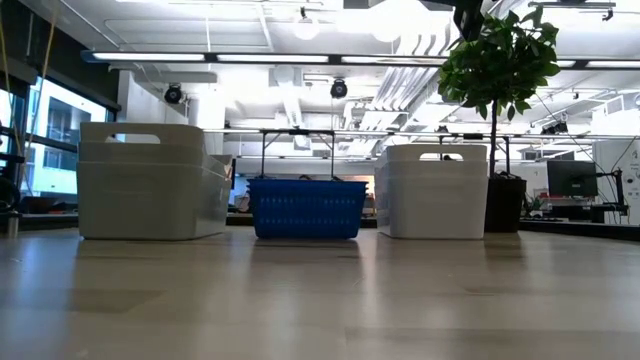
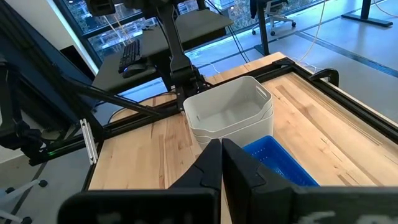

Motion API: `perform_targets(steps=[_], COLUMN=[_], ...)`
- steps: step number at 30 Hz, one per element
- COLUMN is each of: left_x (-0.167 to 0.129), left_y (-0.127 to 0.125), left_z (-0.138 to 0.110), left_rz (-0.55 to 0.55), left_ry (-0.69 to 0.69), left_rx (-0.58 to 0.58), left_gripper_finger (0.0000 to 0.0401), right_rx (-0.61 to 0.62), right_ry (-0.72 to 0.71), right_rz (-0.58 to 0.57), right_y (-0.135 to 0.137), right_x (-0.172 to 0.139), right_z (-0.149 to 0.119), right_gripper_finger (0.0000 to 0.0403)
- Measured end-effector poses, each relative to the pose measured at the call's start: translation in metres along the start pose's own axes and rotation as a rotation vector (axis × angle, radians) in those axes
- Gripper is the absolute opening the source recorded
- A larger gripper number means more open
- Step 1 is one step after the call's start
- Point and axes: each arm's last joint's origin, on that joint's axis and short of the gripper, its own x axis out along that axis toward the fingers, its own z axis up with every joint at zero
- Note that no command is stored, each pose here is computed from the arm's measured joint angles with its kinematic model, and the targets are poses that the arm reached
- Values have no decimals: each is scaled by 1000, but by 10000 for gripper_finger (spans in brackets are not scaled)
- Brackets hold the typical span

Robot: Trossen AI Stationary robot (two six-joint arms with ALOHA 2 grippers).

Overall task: Stack baskets by color
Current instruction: Return to Home Position

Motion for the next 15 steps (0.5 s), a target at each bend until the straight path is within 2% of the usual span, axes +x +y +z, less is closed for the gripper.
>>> perform_targets(steps=[4, 10, 15], left_x=[-8, -30, -44], left_y=[3, 12, 21], left_z=[-9, -54, -89], left_rz=[-1, -56, -27], left_ry=[11, -132, -128], left_rx=[1, -105, -124], left_gripper_finger=[0, 0, 0], right_rx=[0, 3, -19], right_ry=[0, 6, 80], right_rz=[0, -2, -25], right_y=[0, 0, -2], right_x=[0, 0, 0], right_z=[0, -1, -8], right_gripper_finger=[0, 0, 0])
